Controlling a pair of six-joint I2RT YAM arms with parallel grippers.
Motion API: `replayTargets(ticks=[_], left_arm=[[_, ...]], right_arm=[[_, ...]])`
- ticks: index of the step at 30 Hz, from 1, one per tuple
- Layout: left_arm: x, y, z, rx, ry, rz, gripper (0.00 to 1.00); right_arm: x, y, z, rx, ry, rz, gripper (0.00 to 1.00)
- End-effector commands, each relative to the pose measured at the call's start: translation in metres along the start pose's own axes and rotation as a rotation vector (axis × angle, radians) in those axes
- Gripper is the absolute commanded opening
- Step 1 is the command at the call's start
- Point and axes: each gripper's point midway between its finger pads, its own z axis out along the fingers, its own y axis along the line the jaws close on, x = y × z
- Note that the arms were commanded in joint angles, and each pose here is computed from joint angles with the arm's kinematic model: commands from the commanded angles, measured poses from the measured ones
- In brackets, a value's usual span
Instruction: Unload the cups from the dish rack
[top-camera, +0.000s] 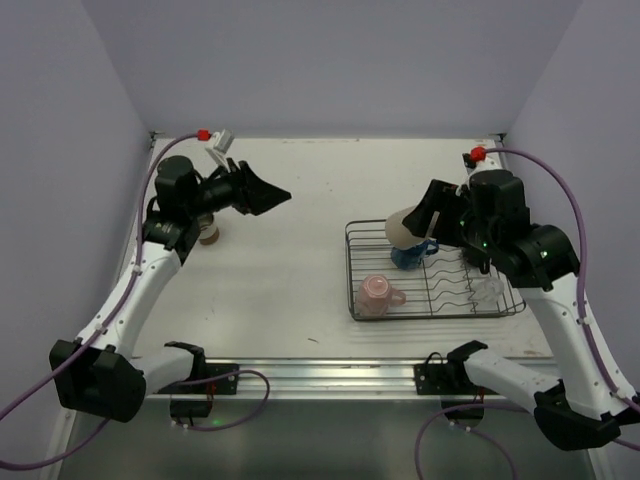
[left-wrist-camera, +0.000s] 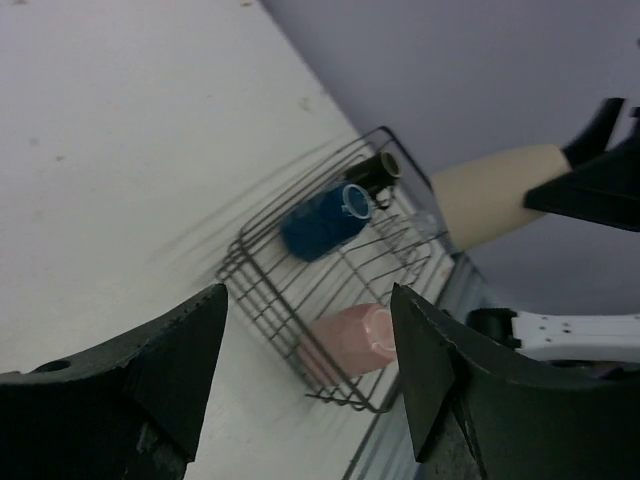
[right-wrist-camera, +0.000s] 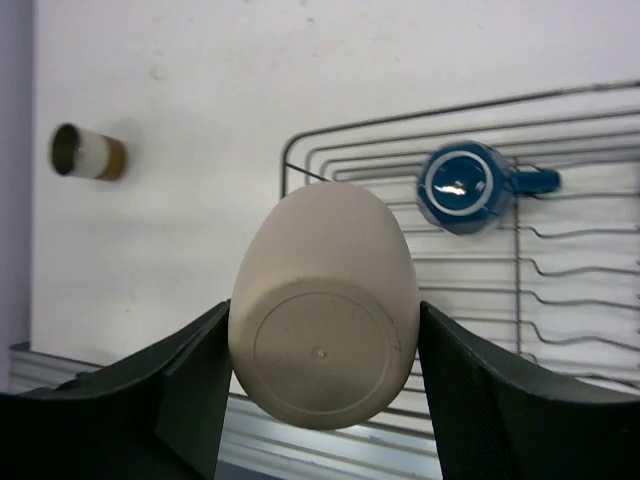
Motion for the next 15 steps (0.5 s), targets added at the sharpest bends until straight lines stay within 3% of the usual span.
replayTargets(ticks=[1, 3, 4, 15], left_arm=[[0.002, -0.076, -0.017, 0.462, -0.026, -0.014, 0.71], [0.018, -0.078, -0.022, 0.51, -0.005, -0.099, 0.71], [0.013, -0.088, -0.028, 0.562, -0.049, -0.039, 0.71], [0.019, -0.124, -0.035, 0.702, -0.096, -0.097, 0.71]], right_arm=[[-0.009, 0.045, -0.006, -0.25, -0.023, -0.001, 0.0], [-0.007, 0.061, -0.009, -0.34, -0.005, 0.016, 0.0], [-0.014, 0.072, -0.01, -0.394, -0.031, 0.018, 0.0], [-0.031, 0.147, -0.005, -0.802, -0.03, 0.074, 0.0]])
